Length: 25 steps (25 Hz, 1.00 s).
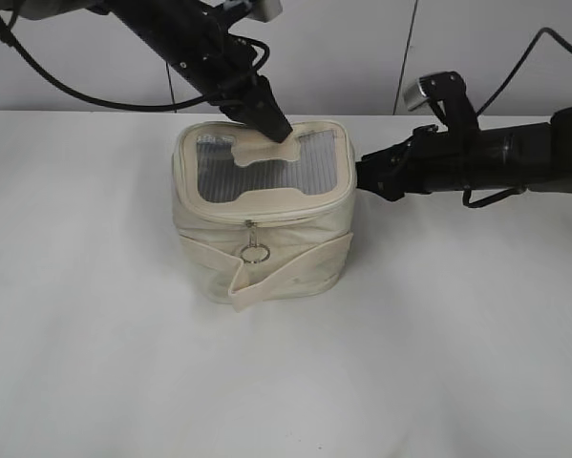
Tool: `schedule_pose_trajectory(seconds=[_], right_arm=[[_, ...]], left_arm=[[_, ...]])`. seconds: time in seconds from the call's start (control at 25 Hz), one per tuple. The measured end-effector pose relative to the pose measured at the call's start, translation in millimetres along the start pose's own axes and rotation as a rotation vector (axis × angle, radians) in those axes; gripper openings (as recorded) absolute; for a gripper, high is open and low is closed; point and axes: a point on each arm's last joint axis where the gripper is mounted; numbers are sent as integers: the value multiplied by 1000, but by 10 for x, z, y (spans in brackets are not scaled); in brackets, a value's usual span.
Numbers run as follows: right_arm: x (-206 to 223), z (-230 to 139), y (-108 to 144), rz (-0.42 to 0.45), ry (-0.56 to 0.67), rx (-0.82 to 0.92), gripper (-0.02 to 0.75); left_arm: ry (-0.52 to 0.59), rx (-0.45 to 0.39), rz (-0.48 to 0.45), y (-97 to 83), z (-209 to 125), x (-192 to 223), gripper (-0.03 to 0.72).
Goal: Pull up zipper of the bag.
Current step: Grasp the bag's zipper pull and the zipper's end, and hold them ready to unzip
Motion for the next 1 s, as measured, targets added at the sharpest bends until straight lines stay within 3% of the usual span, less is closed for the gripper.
schedule_pose_trajectory(seconds=[0.4,0.52,0.72,1.0], right_arm=[[143,20,-26,12,-6,-14,377],[196,22,-57,12,-9,-17,309],[231,72,-73,16,-21,-35,67],[203,27,-39,67,51,-8,21]], left_arm=[[0,0,1,1,0,0,44],[0,1,2,2,0,0,44],[-1,1,3,3,1,0,44],[0,1,5,5,0,0,44]])
Point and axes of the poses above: a point on each arm's last joint axis where the gripper is mounted, x pointing out along that axis toward the gripper, y along the wrist's bending axis when the last joint is at zero, z = x × y, and after that the axes turned 14 degrees about -x, right-handed
